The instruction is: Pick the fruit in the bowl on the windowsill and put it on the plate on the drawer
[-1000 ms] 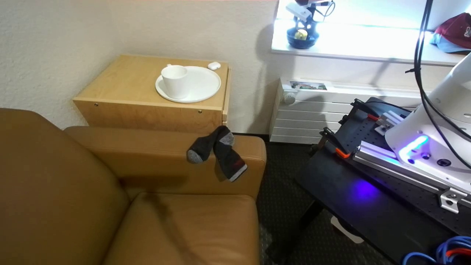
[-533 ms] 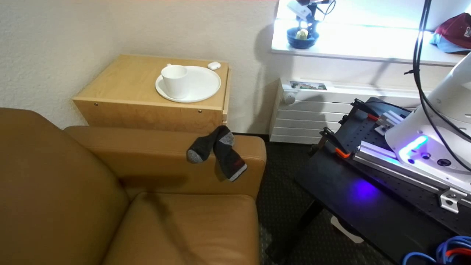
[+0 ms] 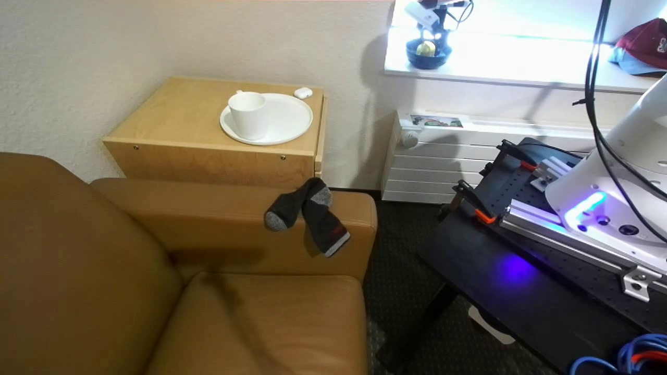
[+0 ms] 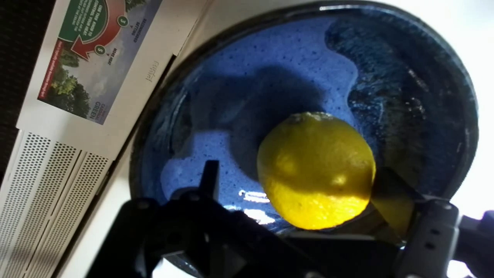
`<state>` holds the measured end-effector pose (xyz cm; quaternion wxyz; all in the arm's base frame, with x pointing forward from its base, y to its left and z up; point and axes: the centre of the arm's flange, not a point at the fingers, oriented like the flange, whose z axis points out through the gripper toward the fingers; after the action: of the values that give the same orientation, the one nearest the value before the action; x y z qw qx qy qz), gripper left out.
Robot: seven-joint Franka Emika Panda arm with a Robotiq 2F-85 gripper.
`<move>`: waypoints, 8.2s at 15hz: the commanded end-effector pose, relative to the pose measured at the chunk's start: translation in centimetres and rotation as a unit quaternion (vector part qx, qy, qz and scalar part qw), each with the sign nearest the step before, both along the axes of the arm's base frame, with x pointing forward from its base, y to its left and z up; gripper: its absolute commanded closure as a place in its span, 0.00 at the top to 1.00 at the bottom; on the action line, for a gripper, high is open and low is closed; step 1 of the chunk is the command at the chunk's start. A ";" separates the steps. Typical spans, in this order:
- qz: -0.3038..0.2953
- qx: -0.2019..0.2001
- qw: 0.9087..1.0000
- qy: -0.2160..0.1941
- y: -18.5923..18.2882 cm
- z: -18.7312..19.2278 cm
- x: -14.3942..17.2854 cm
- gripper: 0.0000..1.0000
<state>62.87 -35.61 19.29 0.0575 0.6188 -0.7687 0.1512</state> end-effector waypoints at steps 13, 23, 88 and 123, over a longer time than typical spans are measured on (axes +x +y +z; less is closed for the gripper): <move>-0.015 -0.004 0.999 -0.045 -0.1 -1.1 -0.1 0.41; 0.028 0.087 0.982 -0.163 -3.5 8.1 -6.1 0.41; 0.745 0.048 0.658 0.102 55.3 6.1 7.7 0.41; 0.694 0.078 0.714 0.042 56.1 3.1 7.6 1.00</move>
<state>72.65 22.49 18.26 -0.0596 0.9892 -0.1206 0.0591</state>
